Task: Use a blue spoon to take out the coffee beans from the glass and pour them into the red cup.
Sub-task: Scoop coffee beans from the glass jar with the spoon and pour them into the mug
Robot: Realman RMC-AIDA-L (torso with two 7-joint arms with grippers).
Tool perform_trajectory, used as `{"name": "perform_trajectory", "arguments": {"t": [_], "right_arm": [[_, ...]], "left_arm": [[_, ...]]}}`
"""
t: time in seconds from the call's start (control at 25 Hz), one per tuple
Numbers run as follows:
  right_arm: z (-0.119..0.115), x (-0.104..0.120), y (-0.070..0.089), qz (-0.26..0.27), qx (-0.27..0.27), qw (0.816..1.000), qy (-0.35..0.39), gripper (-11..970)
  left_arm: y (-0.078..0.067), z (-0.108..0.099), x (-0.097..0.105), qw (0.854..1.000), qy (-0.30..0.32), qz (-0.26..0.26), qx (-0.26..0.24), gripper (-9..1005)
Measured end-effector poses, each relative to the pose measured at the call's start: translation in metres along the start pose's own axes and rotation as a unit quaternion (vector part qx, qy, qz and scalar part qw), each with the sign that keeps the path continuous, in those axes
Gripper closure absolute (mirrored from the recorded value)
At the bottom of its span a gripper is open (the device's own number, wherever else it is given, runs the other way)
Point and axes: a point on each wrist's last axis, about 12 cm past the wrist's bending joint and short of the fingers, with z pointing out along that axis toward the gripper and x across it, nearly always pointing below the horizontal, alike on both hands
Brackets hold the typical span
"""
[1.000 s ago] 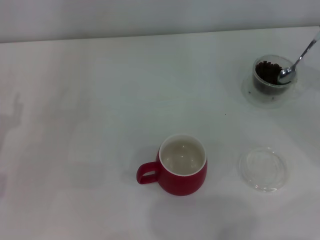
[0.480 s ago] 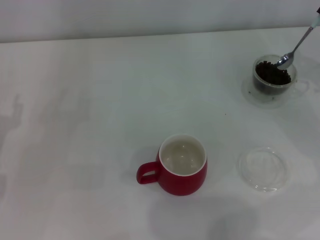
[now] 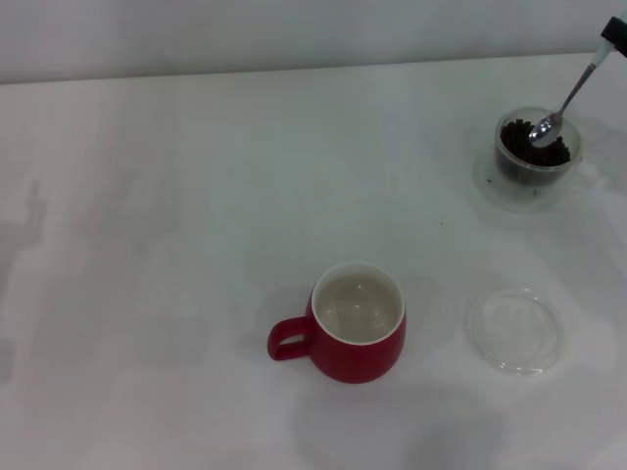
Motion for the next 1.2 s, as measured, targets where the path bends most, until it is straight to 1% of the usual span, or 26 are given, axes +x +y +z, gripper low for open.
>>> {"name": "perform_trajectory", "arguments": {"t": [0.32,0.48,0.6,0.8,1.04,1.2], "right_arm": [[-0.003,0.001,-0.002,-0.032,0.011,0.999,-0.010,814],[-0.003,0.000,-0.005,-0.036,0.020,0.999,-0.010,814],[-0.003,0.004,-0.006,-0.033,0.027,0.999,-0.006,815],[-0.001,0.015,-0.006,-0.009,0.038,0.999,-0.001,815],[-0.003,0.020,-0.009,0.062,0.053,0.996,-0.023,815],[-0.004,0.025,-0.009,0.100,0.059,0.993,-0.025,815]], "left_arm": [[0.001,0.001,0.000,1.000,0.001,0.003,0.000,433],[0.001,0.001,0.000,1.000,0.001,0.003,0.000,433],[0.002,0.000,0.000,1.000,0.002,0.003,-0.001,433],[0.002,0.000,0.000,1.000,0.002,0.003,-0.001,432],[0.001,0.000,0.000,1.000,0.002,0.003,-0.001,431],[0.001,0.000,0.000,1.000,0.002,0.003,-0.001,431]]}}
